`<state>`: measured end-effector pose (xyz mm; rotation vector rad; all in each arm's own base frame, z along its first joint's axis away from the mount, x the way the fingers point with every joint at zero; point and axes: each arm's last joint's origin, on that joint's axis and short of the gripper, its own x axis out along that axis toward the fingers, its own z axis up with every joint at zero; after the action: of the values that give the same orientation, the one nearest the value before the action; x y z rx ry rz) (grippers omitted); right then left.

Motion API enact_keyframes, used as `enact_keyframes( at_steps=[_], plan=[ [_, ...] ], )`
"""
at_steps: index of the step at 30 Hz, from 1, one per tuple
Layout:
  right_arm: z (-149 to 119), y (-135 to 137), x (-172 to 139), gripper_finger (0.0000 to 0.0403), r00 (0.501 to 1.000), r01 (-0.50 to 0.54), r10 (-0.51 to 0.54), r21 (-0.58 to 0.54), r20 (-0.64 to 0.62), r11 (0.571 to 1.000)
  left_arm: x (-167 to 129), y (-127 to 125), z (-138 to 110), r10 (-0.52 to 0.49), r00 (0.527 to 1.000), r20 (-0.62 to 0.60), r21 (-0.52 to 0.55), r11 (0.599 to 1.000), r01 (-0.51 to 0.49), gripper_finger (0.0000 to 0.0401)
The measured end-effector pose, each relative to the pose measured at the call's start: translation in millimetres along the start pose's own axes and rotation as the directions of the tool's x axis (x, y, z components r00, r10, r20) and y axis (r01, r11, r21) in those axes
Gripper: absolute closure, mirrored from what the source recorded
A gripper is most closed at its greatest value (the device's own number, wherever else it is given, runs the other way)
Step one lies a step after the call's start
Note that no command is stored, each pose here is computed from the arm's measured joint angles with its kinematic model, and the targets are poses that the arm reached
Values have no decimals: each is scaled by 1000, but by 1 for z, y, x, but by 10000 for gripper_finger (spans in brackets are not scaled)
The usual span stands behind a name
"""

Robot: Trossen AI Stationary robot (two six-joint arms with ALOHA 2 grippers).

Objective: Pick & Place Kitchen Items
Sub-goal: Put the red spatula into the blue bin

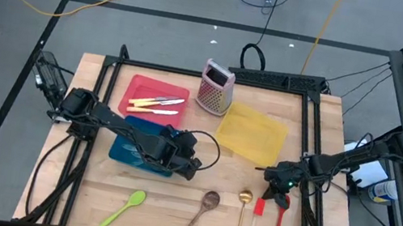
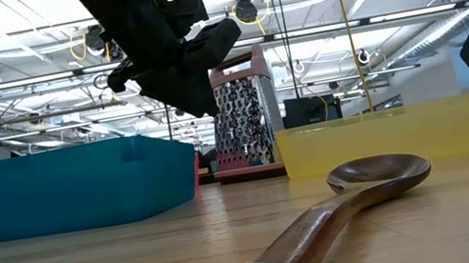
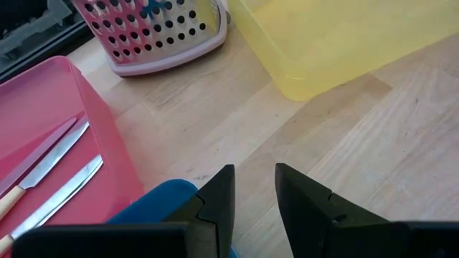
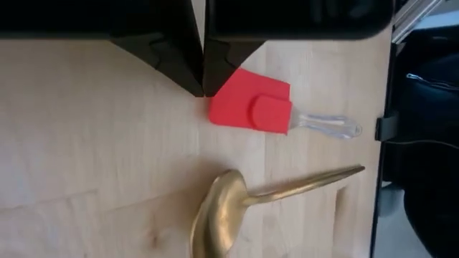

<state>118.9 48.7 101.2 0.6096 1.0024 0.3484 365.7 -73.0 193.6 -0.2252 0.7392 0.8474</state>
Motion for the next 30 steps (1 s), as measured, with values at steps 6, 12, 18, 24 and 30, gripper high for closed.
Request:
enact_keyframes(
  at_steps=[6, 12, 18, 24, 30],
  plan=[
    [1, 1, 0, 399, 1000, -11, 11, -12, 12, 1000, 0, 0, 0, 0, 1000, 0, 8, 1000, 0, 295],
    [1, 1, 0, 369, 1000, -12, 13, -7, 15, 1000, 0, 0, 0, 0, 1000, 0, 9, 1000, 0, 295],
    [2, 2, 0, 311, 1000, -20, 20, -6, 15, 1000, 0, 0, 0, 0, 1000, 0, 4, 1000, 0, 295],
    [2, 4, 0, 270, 997, -74, 74, 28, -3, 997, 0, 0, 0, 0, 1000, 0, -1, 1000, 0, 295],
    [0, 5, 1, 266, 998, -60, 63, 96, -31, 994, 0, 0, 0, -1, 1000, 1, -22, 1000, 1, 295]
  ],
)
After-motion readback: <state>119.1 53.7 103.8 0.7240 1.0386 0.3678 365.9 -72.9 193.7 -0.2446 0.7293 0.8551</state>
